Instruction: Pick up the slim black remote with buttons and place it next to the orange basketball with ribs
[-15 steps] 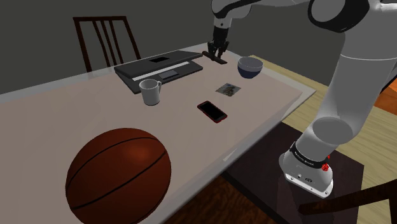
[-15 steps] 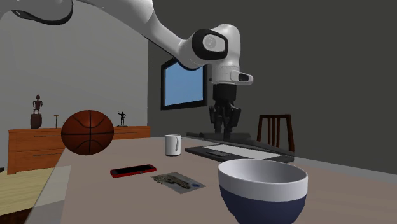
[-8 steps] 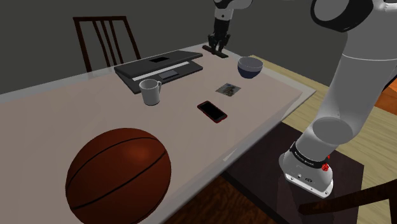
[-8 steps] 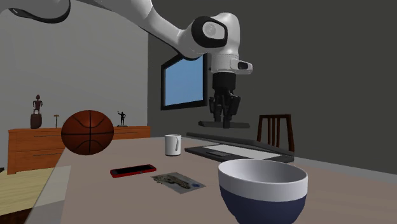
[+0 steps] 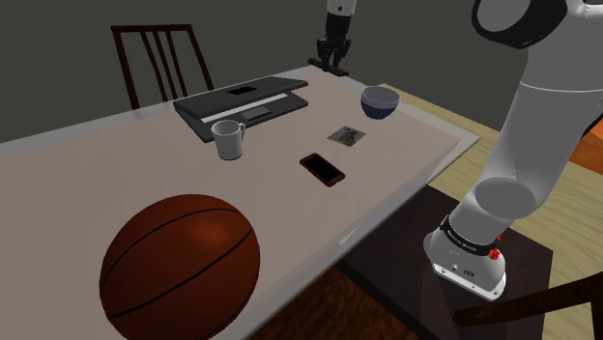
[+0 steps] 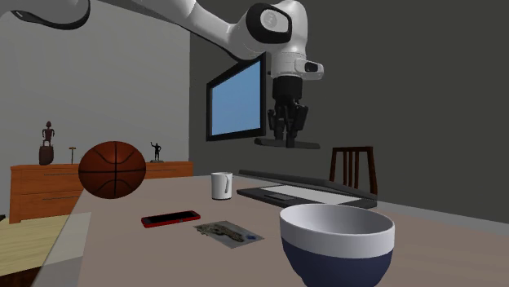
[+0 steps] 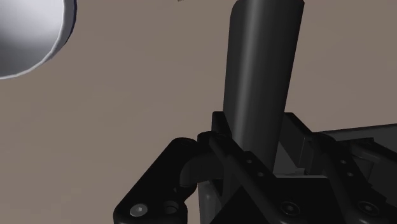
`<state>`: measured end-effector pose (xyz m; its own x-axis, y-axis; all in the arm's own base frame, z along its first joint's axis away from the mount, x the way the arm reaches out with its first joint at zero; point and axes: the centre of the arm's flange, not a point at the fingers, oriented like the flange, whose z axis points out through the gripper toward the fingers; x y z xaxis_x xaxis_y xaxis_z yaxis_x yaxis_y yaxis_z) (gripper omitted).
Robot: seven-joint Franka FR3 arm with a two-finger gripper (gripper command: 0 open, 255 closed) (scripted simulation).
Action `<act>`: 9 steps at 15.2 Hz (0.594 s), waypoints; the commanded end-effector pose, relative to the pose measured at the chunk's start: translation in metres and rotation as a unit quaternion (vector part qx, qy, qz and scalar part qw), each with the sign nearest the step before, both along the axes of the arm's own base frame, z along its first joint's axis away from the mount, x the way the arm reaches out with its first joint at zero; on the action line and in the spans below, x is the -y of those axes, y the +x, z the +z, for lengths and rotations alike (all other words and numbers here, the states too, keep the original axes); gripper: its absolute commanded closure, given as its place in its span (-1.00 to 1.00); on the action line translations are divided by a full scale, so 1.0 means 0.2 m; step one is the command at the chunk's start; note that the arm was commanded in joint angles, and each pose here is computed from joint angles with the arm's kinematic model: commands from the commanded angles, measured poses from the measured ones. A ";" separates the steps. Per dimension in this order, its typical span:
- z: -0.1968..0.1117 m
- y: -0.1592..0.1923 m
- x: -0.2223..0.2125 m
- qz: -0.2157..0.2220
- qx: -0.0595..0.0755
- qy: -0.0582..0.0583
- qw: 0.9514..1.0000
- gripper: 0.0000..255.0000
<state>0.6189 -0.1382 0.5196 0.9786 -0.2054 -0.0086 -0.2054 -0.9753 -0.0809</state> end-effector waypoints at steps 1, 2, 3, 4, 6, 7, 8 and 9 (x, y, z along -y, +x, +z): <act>0.06 0.00 0.01 0.000 0.000 0.000 1.000 1.00; 0.08 0.00 0.01 0.000 0.000 0.000 1.000 1.00; 0.11 0.00 0.01 0.000 0.000 0.000 1.000 1.00; 0.14 0.00 0.01 0.000 0.000 0.000 1.000 1.00; 0.19 0.00 0.01 0.000 0.000 0.000 1.000 1.00; 0.22 0.00 0.01 0.000 0.000 0.000 1.000 1.00; 0.24 0.00 0.01 0.000 0.000 0.000 1.000 1.00; 0.27 0.00 0.01 0.000 0.000 0.000 1.000 1.00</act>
<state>0.6187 -0.1400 0.5669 0.9787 -0.2053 -0.0087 -0.2053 -0.9754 -0.0808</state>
